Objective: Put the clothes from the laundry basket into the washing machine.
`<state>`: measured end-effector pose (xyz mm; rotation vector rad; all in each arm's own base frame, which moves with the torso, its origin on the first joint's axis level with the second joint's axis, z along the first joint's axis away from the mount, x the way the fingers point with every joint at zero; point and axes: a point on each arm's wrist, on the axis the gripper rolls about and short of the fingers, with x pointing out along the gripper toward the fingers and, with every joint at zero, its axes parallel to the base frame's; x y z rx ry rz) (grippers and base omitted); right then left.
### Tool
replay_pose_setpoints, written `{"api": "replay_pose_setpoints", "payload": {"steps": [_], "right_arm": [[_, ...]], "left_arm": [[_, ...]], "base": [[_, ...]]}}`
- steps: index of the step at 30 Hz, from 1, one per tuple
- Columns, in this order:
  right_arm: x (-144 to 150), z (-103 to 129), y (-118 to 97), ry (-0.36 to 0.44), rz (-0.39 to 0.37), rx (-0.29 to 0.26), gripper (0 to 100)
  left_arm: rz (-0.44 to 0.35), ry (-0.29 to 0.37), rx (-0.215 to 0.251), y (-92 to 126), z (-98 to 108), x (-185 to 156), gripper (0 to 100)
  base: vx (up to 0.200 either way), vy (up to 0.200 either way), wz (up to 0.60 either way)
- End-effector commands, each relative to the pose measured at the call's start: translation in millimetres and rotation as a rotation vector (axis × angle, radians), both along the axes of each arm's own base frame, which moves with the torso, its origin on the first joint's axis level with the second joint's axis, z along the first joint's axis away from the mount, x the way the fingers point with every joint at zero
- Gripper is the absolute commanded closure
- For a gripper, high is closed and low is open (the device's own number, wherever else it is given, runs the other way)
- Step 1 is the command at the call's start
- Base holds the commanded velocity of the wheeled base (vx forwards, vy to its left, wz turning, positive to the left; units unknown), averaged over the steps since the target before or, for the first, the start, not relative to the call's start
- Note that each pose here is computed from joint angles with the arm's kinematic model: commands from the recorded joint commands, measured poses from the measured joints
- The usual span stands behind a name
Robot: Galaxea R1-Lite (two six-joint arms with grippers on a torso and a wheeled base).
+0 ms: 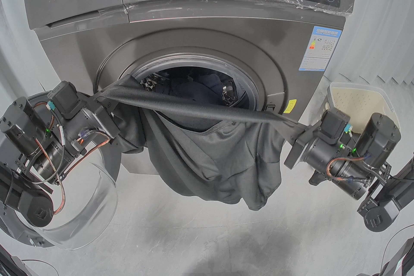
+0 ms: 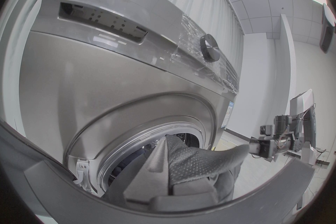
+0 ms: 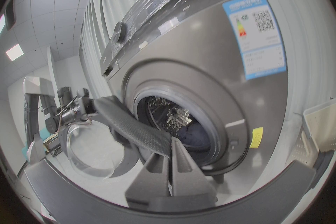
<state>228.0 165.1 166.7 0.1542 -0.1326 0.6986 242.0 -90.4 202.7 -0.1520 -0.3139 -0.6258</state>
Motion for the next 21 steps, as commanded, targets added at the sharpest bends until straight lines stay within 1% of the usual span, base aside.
{"api": "replay_pose_setpoints", "payload": {"steps": [1,2,3,4,5,7,9,15,17,18,21], "right_arm": [[8.7,24.0,-2.5,-0.081,-0.029,0.065,100],[9.1,25.1,-2.2,-0.083,-0.028,0.069,100],[10.8,31.0,-1.2,-0.095,-0.029,0.094,100],[11.6,34.1,-0.3,-0.101,-0.031,0.108,100],[11.6,34.1,-0.3,-0.101,-0.031,0.108,100],[11.8,40.6,3.8,-0.117,-0.048,0.141,100],[11.8,42.2,4.2,-0.124,-0.053,0.148,100],[16.2,56.7,2.7,-0.166,-0.066,0.189,100],[16.2,56.7,2.7,-0.166,-0.066,0.189,100],[11.1,66.2,1.3,-0.191,-0.06,0.212,100],[7.7,70.4,0.9,-0.2,-0.058,0.222,100]], "left_arm": [[-0.021,-0.02,0.0,3.7,7.1,-12.2,100],[-0.021,-0.018,0.0,3.9,6.8,-12.7,100],[-0.024,-0.013,0.003,4.8,6.3,-15.6,100],[-0.026,-0.009,0.005,5.0,5.9,-17.3,100],[-0.026,-0.009,0.005,5.0,5.9,-17.3,100],[-0.026,0.006,0.007,7.0,6.5,-25.0,100],[-0.025,0.015,0.009,8.7,8.7,-29.8,100],[-0.031,0.062,0.027,16.2,23.8,-52.2,100],[-0.031,0.062,0.027,16.2,23.8,-52.2,100],[-0.044,0.075,0.029,15.8,29.2,-57.4,100],[-0.056,0.059,0.022,13.6,34.3,-59.2,100]], "base": [[0.0,0.0,0.0],[0.0,0.0,0.0],[0.0,0.0,0.0],[0.0,0.0,0.0],[0.0,0.0,0.0],[0.0,0.0,0.0],[0.0,0.0,0.0],[0.0,0.0,0.0],[0.0,0.0,0.0],[0.0,0.0,0.0],[0.0,0.0,0.0]]}}
